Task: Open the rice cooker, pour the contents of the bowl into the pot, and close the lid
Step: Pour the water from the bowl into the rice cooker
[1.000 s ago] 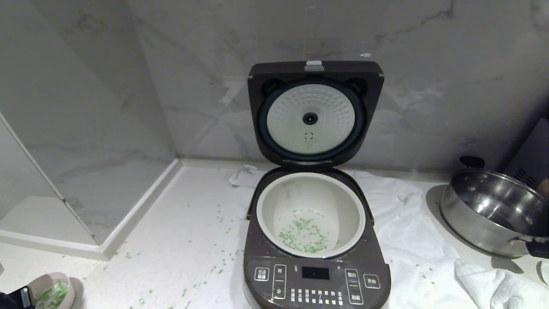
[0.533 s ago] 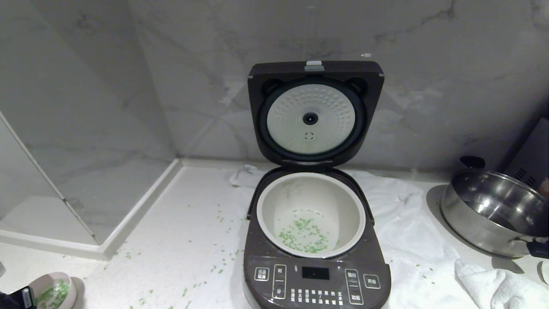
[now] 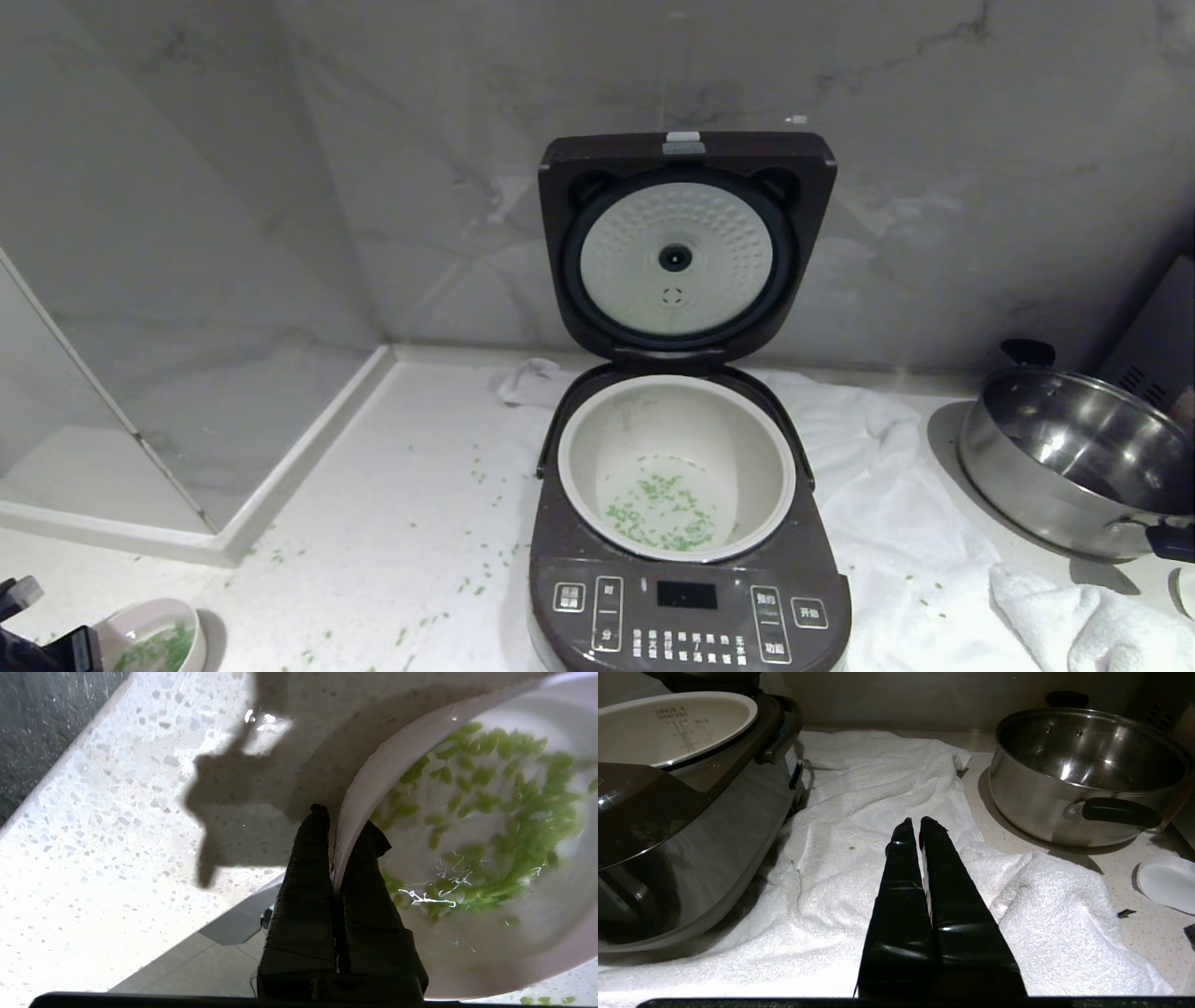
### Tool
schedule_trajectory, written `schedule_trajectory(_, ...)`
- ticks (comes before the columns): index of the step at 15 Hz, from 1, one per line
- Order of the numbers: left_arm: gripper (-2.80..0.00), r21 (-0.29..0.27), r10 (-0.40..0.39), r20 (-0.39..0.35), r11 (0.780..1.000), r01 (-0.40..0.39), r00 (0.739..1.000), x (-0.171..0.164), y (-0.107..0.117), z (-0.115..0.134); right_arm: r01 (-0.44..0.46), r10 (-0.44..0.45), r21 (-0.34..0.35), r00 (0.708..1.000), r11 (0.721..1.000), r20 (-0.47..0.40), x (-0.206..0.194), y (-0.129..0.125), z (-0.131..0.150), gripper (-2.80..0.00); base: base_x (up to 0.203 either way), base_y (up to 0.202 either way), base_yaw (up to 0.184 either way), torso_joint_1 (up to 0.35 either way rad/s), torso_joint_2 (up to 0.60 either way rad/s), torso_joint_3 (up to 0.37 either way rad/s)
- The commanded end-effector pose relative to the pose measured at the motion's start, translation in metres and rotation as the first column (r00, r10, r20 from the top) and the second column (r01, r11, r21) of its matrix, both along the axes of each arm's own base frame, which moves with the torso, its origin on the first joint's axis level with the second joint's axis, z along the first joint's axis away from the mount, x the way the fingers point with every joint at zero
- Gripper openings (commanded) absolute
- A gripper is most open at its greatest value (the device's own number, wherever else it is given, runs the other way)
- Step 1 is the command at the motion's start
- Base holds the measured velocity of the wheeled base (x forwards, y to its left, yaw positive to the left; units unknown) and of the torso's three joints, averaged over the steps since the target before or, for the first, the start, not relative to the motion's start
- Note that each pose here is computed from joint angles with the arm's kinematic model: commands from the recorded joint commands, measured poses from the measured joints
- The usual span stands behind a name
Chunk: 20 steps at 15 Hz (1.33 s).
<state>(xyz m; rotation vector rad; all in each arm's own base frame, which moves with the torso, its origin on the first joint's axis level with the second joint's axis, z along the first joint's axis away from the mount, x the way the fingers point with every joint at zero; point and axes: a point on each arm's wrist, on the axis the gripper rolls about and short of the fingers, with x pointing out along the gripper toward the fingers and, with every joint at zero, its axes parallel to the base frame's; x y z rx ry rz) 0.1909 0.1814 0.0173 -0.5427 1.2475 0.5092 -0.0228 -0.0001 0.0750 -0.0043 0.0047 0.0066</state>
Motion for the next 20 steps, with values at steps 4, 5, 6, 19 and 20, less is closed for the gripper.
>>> schedule_trajectory(4,-2.8,0.026,-0.033,0.036,0.999,0.032,0.999,0.007,-0.014,0.015,-0.001,0.001,0.0,1.0,1.0,0.0,0.0,0.0,0.0,-2.8,0.0,0.0,0.0,0.0,0.0,0.0)
schedule_trajectory(5,-2.8,0.026,-0.046,0.039,0.999,0.045,0.998,0.009,-0.019,0.019,-0.001,0.001,0.0,1.0,1.0,-0.001,0.0,0.0,-0.001,-2.8,0.0,0.0,0.0,0.0,0.0,0.0)
schedule_trajectory(6,-2.8,0.025,-0.054,0.043,0.998,0.053,0.998,0.012,-0.024,0.023,-0.001,0.001,0.0,1.0,1.0,0.0,0.0,0.0,0.0,-2.8,0.0,0.0,0.0,0.0,0.0,0.0)
schedule_trajectory(19,-2.8,-0.028,-0.163,0.066,0.986,0.166,0.984,0.057,-0.089,0.055,-0.001,0.001,0.0,1.0,1.0,-0.001,0.0,0.0,-0.001,-2.8,0.0,0.0,0.0,0.0,0.0,0.0)
schedule_trajectory(20,-2.8,-0.032,-0.174,0.07,0.984,0.176,0.982,0.062,-0.096,0.061,-0.001,0.001,0.0,1.0,1.0,-0.001,0.0,0.0,-0.001,-2.8,0.0,0.0,0.0,0.0,0.0,0.0)
